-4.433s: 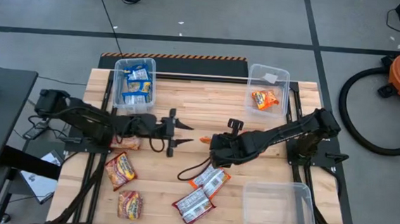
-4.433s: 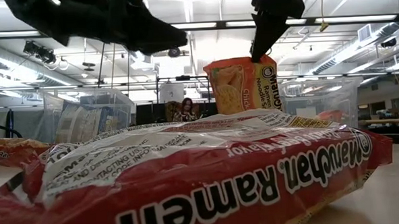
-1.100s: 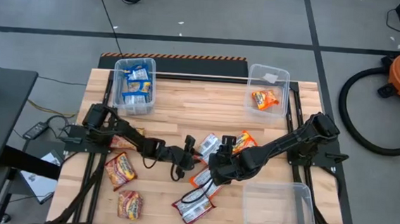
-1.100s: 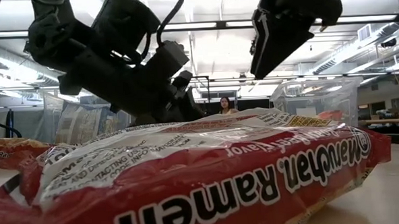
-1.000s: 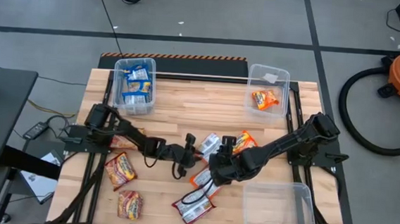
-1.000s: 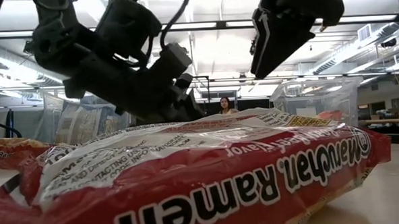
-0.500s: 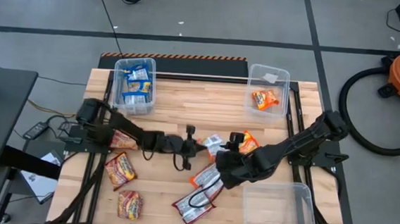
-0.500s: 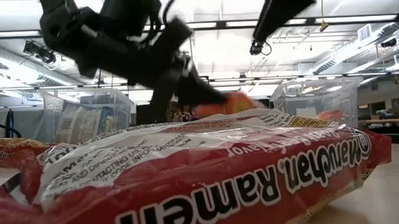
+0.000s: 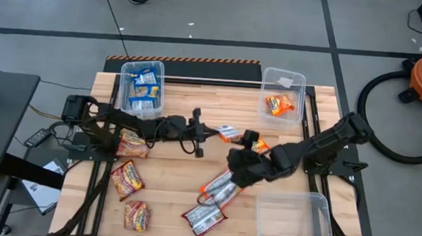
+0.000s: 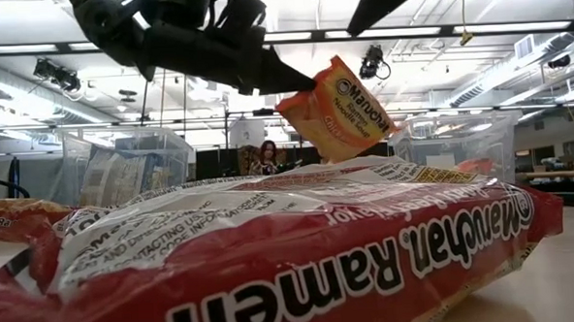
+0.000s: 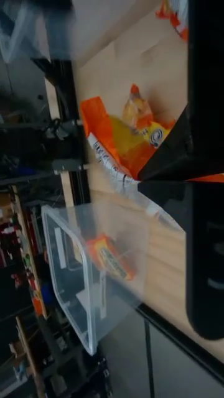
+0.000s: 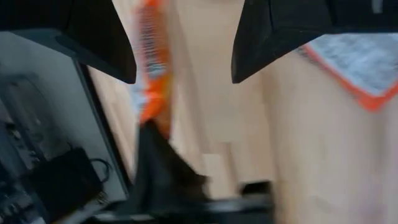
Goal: Sort Maruchan noodles
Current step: Put the orange noodle pack into the top right transparent bin
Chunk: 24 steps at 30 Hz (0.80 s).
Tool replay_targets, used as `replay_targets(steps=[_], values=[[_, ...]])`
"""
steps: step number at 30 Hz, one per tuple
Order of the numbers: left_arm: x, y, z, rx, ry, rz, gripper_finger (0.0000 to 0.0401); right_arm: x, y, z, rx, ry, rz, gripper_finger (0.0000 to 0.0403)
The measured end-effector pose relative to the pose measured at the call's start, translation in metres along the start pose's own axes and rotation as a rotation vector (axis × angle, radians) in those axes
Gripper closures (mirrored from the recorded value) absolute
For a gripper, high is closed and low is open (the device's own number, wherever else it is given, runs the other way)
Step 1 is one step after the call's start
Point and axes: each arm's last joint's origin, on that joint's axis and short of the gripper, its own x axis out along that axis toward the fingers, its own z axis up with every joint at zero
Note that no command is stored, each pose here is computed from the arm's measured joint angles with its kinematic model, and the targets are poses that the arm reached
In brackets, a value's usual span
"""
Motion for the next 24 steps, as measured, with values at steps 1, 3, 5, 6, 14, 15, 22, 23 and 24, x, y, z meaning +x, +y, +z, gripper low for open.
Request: replay_targets(steps=[1,3,5,6,14,15,22,23,24], values=[[0.000,0.000,0.000,-0.002,-0.002,-0.008,0.0400,0.004,-0.004,0.001,0.004,0.008,-0.011,0.0135],[0.000,-0.001,0.000,-0.011,-0.003,-0.018,0.0400,0.013,-0.013,0.003,0.004,0.031,-0.022,0.0142],[0.000,-0.001,0.000,-0.023,-0.005,-0.019,0.0400,0.025,-0.021,0.004,-0.002,0.063,-0.027,0.0154],[0.000,-0.001,0.000,-0.025,0.000,-0.013,0.0400,0.030,-0.023,0.004,-0.004,0.078,-0.028,0.0161],[0.001,0.007,-0.002,-0.063,0.013,0.011,0.0401,0.051,-0.035,0.008,0.079,0.075,0.082,0.0215],[0.001,0.008,-0.004,-0.062,0.024,0.013,0.0401,0.052,-0.035,0.008,0.082,0.079,0.089,0.0219],[0.001,0.009,-0.003,-0.063,0.019,0.021,0.0401,0.056,-0.044,0.009,0.130,0.082,0.074,0.0244],[0.001,0.009,-0.003,-0.063,0.019,0.023,0.0401,0.057,-0.045,0.009,0.137,0.079,0.067,0.0249],[0.001,0.009,-0.003,-0.063,0.018,0.022,0.0401,0.057,-0.046,0.010,0.143,0.075,0.060,0.0255]])
